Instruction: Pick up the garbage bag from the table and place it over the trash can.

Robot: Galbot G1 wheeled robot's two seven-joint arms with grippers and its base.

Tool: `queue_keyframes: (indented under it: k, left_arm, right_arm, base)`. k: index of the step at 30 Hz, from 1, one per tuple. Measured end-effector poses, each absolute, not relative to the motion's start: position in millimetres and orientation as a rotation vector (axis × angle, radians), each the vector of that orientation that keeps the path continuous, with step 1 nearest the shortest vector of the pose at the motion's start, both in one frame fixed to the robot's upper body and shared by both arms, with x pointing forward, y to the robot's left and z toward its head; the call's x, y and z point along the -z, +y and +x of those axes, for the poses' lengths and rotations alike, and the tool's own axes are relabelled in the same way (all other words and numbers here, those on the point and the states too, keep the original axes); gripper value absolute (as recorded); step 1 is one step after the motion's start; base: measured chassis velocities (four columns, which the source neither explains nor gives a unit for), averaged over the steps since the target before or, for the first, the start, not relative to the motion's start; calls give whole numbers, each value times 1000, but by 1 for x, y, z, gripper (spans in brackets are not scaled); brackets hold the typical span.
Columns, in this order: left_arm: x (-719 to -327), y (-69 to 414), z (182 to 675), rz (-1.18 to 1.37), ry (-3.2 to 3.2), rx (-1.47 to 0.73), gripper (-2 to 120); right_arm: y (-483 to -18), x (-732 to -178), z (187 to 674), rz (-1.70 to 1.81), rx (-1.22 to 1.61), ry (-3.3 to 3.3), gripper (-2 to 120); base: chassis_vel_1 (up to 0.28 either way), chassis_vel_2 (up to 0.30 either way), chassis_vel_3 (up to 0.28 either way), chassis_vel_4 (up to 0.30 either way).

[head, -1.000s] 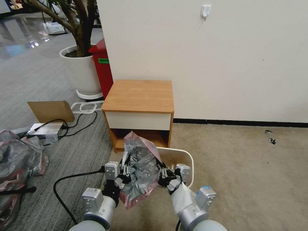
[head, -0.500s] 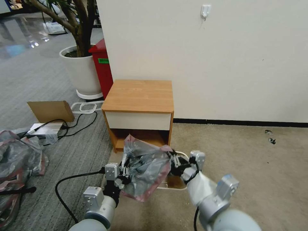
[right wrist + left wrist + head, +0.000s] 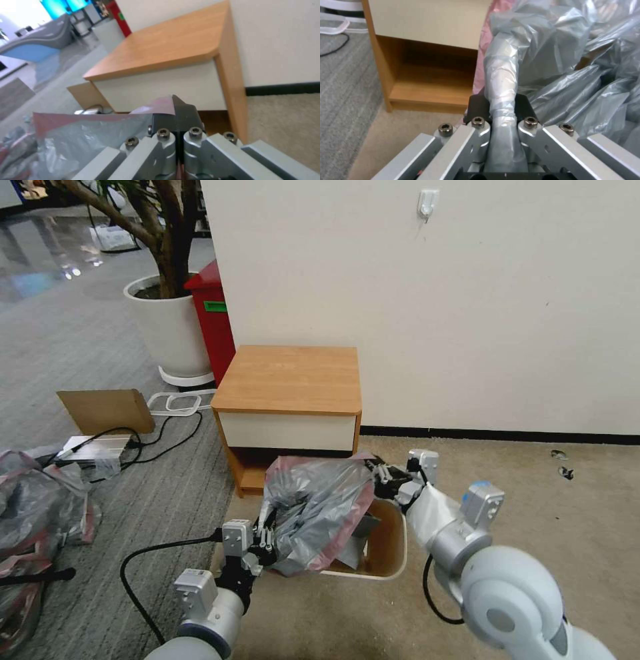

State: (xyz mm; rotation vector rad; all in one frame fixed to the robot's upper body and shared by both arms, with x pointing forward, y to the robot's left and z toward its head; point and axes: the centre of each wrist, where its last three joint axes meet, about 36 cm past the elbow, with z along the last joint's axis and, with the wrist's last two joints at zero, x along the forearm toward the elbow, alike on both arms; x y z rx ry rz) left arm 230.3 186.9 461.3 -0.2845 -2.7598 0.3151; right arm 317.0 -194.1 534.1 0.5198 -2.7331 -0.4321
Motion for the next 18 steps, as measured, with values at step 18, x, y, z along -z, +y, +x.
queue_keyframes:
  k: [18]
  left_arm:
    - [-466, 200, 243, -306, -2738, -494, 5]
  right_arm:
    - [-235, -557, 318, 498, 417, -2559, 0]
  base:
    - [0, 0, 0, 0]
